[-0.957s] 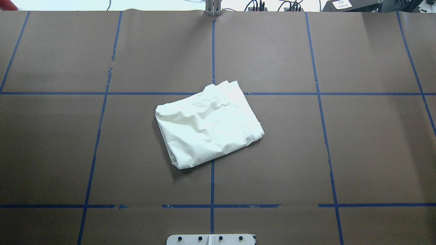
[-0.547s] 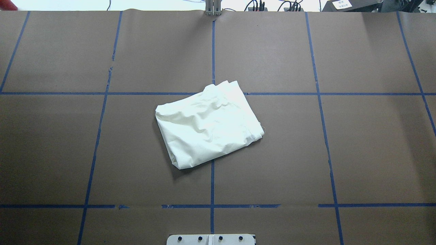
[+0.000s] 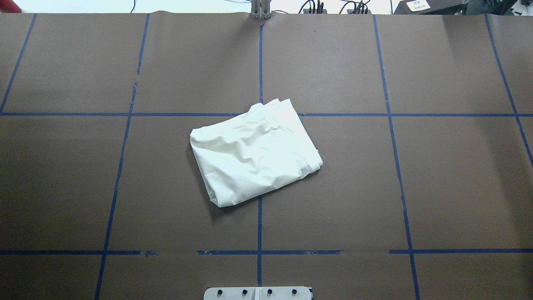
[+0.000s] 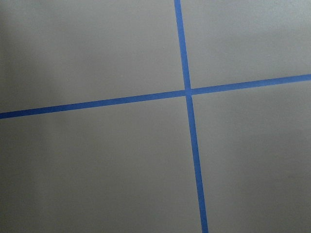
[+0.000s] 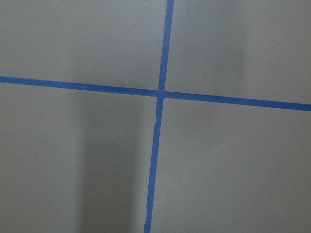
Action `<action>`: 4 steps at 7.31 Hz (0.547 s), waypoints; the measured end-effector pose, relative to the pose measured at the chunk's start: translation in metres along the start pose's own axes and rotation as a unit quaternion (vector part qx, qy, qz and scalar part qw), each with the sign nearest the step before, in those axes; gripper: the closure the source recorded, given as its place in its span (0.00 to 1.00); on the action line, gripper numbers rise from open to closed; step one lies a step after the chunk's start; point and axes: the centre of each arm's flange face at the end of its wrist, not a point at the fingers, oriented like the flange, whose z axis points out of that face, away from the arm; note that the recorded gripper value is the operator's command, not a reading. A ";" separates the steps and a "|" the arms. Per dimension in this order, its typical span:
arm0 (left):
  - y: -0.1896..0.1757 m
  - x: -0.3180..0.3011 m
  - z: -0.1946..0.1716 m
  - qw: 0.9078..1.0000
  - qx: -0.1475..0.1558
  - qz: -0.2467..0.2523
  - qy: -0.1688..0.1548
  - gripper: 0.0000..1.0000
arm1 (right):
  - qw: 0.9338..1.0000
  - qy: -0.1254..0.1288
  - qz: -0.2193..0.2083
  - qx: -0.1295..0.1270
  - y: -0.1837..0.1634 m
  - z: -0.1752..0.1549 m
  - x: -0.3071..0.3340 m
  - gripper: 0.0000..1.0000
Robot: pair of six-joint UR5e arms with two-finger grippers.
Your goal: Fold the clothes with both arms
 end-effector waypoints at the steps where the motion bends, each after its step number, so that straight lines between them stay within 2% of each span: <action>1: 0.000 -0.001 0.001 1.000 0.000 0.000 0.000 0.00 | 1.000 0.000 0.000 0.000 0.000 0.000 0.000 0.00; 4: 0.000 -0.002 0.002 1.000 0.000 -0.001 0.001 0.00 | 1.000 0.000 -0.001 0.001 -0.002 -0.001 -0.001 0.00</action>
